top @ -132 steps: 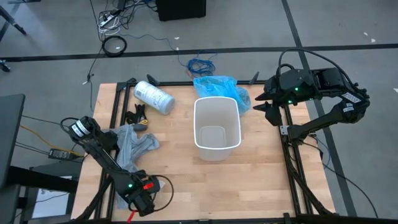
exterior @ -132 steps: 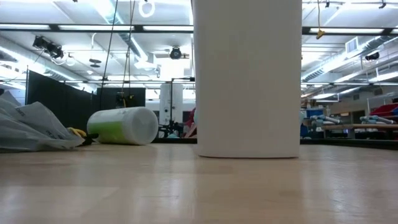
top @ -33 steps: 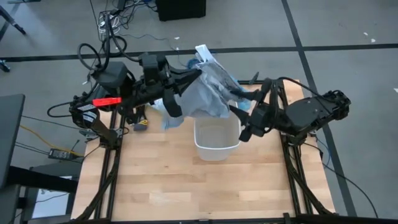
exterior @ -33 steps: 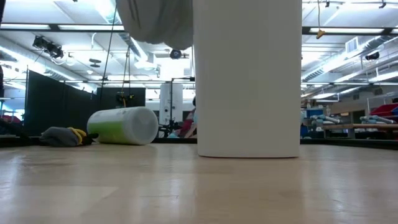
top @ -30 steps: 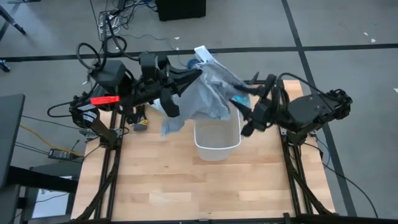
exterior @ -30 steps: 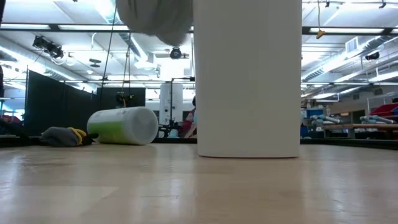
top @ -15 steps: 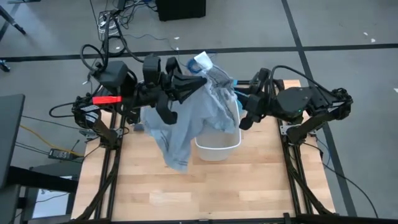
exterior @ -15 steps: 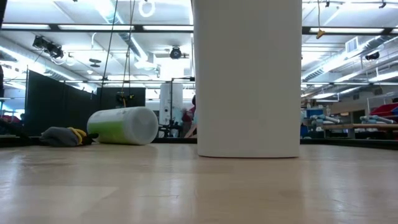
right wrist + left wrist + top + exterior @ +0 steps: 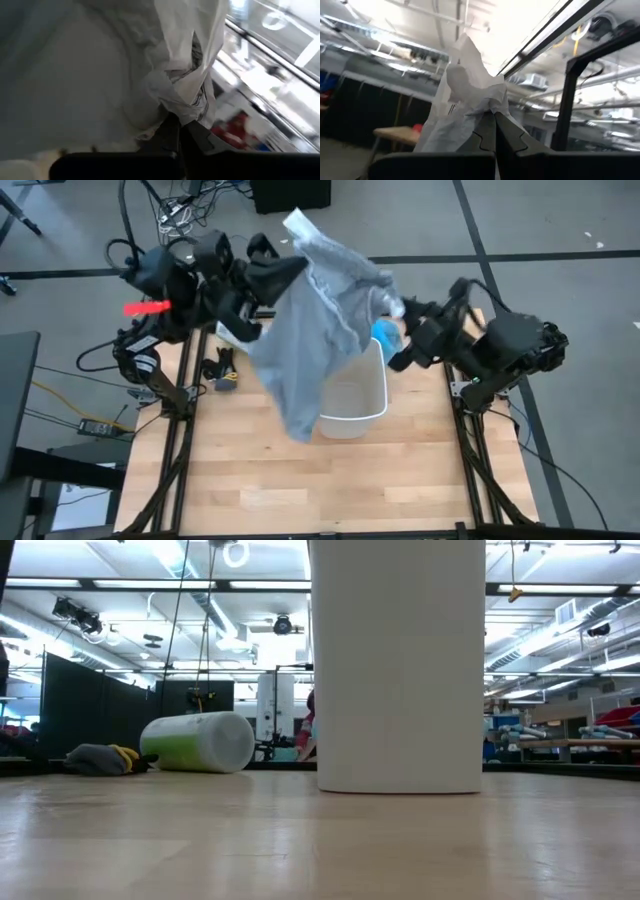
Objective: Place trash/remove bag and relplace
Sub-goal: Put the gray trash bag into the trash bin
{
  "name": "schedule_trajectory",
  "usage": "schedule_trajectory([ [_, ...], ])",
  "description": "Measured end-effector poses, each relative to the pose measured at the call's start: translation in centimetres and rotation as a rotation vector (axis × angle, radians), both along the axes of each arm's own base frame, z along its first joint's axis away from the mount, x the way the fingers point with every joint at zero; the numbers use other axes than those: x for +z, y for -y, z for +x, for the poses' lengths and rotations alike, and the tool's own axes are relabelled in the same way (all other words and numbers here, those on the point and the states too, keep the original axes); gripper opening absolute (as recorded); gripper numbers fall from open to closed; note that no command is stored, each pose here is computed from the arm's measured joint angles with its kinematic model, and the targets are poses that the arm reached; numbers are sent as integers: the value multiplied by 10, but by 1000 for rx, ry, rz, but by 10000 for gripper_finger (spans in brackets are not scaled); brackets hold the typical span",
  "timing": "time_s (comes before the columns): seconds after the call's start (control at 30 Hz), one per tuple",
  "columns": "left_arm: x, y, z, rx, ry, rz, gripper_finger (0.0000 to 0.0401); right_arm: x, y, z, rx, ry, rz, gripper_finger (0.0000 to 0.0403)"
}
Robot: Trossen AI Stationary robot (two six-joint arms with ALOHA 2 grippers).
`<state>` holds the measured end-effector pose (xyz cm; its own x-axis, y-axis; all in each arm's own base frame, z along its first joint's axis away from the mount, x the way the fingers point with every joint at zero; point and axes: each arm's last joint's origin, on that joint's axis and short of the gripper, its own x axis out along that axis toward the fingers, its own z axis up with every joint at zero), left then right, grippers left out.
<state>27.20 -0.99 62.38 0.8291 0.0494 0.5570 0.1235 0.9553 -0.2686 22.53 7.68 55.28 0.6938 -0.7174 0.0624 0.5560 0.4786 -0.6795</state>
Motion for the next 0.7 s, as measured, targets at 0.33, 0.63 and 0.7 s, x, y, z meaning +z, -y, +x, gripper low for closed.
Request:
schedule_trajectory([
  [0.33, -3, -19, 25, -305, 132, -83, 0, 19, 2, -9, -93, 28, -38, 0],
  [0.63, -14, -17, 55, -589, 395, -130, 0, 23, 4, -15, -134, 16, -34, 0],
  [0.7, -21, -18, 66, -613, 379, -160, 0, 23, 3, -17, -127, 18, -31, 0],
])
